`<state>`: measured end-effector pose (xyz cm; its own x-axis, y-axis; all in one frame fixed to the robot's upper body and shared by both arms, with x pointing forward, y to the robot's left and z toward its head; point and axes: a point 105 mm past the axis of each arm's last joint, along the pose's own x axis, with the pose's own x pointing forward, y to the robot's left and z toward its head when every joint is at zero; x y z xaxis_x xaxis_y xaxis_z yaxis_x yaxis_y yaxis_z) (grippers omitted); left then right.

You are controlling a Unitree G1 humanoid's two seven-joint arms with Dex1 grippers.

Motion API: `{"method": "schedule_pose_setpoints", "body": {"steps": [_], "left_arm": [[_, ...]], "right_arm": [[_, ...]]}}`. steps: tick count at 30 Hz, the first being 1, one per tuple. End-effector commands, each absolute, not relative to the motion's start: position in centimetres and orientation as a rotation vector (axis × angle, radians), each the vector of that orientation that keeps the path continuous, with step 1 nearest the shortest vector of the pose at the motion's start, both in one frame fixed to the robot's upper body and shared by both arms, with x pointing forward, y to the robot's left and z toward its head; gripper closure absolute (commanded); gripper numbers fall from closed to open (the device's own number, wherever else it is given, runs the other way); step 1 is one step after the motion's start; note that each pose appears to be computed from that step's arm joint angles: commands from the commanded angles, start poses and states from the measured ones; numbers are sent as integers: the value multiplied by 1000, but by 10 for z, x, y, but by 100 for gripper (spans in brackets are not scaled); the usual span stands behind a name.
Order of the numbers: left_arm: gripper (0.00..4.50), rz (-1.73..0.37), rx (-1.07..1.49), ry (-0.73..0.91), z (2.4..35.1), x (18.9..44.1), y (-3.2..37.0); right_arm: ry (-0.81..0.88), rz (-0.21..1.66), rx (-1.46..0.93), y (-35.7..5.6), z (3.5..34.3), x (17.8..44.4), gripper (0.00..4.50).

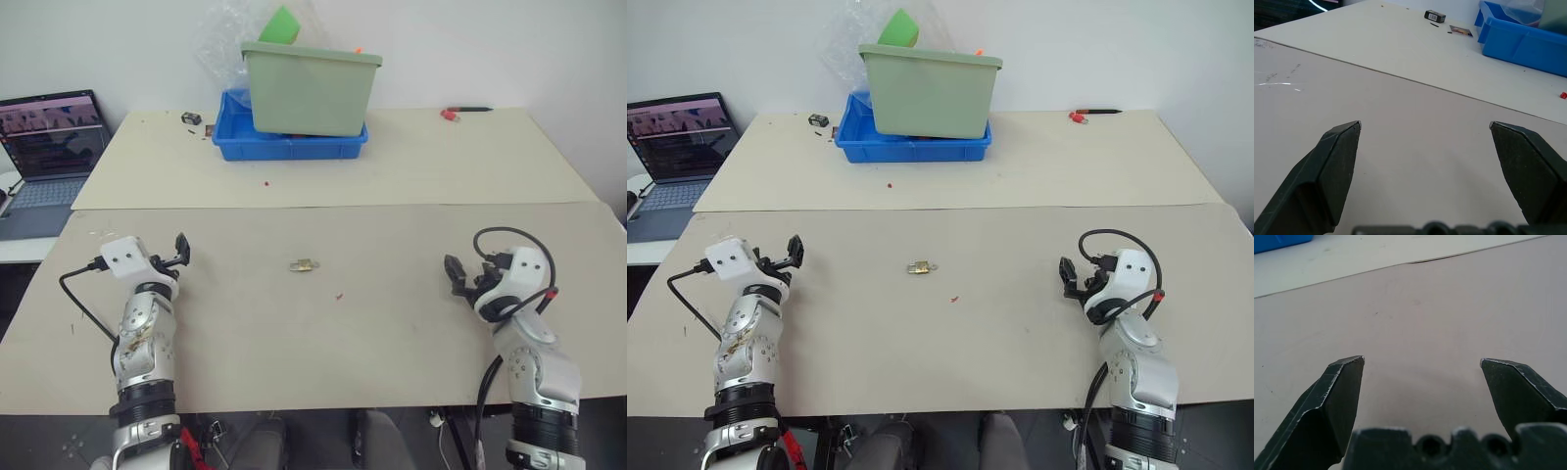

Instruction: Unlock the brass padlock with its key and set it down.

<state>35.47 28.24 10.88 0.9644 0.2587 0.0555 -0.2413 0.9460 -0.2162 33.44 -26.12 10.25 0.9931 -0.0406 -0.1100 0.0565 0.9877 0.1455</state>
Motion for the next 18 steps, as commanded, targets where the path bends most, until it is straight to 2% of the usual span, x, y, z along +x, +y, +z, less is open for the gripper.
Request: {"method": "schedule_pose_setpoints", "body": {"steps": [1,4,8,9,11,15,16,18], "left_arm": [[0,242,-188,-139,125,358,284],[0,188,-220,-141,127,364,278],[0,96,-138,-148,132,368,269],[0,87,-147,-137,132,370,269],[0,10,-157,-128,134,376,260],[0,-294,-60,-92,141,382,218],[0,-439,-28,-82,146,377,199],[0,-659,16,-64,154,367,175]], "right_arm": [[34,-55,138,-262,118,333,3],[43,-66,134,-263,113,332,3],[118,111,-2,-242,116,339,3],[111,231,-3,-227,127,341,3],[125,611,-101,-182,146,333,3],[250,1239,-217,-126,143,284,3],[273,1338,-212,-120,144,275,3],[284,1399,-206,-116,146,276,3]]}}
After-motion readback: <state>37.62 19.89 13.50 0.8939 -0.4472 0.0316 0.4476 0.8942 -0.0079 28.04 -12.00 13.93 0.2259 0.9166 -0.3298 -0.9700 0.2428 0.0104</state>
